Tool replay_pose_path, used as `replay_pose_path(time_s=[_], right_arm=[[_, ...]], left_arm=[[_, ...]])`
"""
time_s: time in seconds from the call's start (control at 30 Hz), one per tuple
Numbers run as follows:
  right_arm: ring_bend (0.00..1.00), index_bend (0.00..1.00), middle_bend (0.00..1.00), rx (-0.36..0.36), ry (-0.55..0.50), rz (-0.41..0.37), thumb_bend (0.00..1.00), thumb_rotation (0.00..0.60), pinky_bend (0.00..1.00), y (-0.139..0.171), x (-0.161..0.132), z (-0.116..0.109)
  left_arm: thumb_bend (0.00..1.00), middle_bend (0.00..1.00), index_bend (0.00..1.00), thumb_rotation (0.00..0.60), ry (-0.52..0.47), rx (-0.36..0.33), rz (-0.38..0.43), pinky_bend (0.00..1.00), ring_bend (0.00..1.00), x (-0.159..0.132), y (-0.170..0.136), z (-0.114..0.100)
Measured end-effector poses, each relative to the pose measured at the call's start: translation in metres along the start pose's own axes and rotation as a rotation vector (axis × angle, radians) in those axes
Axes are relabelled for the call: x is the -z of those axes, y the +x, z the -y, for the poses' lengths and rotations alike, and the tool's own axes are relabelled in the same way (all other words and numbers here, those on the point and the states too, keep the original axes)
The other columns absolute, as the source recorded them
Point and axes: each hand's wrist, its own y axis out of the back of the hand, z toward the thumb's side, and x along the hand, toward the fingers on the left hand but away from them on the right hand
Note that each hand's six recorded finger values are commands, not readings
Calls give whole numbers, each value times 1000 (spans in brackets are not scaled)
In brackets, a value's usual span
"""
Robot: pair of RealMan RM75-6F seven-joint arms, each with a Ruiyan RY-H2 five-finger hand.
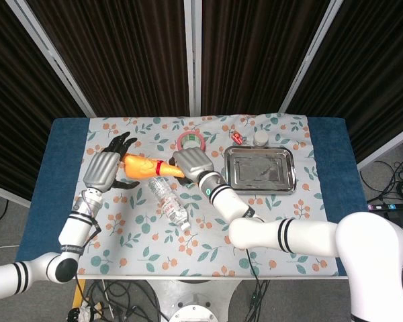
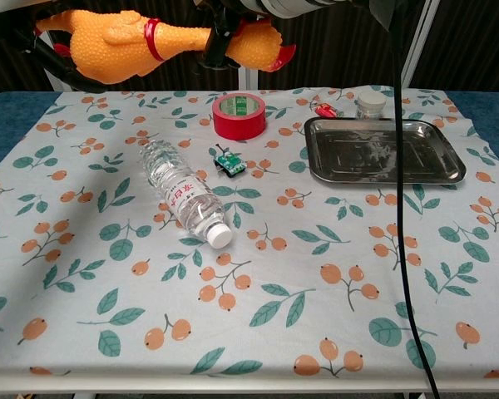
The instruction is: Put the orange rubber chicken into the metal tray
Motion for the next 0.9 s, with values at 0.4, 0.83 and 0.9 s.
replay_pose_path(time_s=[0.4,0.83,0.9], right_arm=[[692,880,759,-12,7,-3,626,600,958,1,-3,2],[693,880,759,-20,31,2,626,600,959,3,-3,5],[693,880,759,-20,32,1,626,600,959,3,-3,5]], left_arm=[[127,164,247,586,-14,14,-6,289,92,-1,0,-3],[478,693,720,521,-61,-12,4,568,580,-1,1,-5],[535,758,789,544,-64,-12,11,601,643,-2,1,-5]])
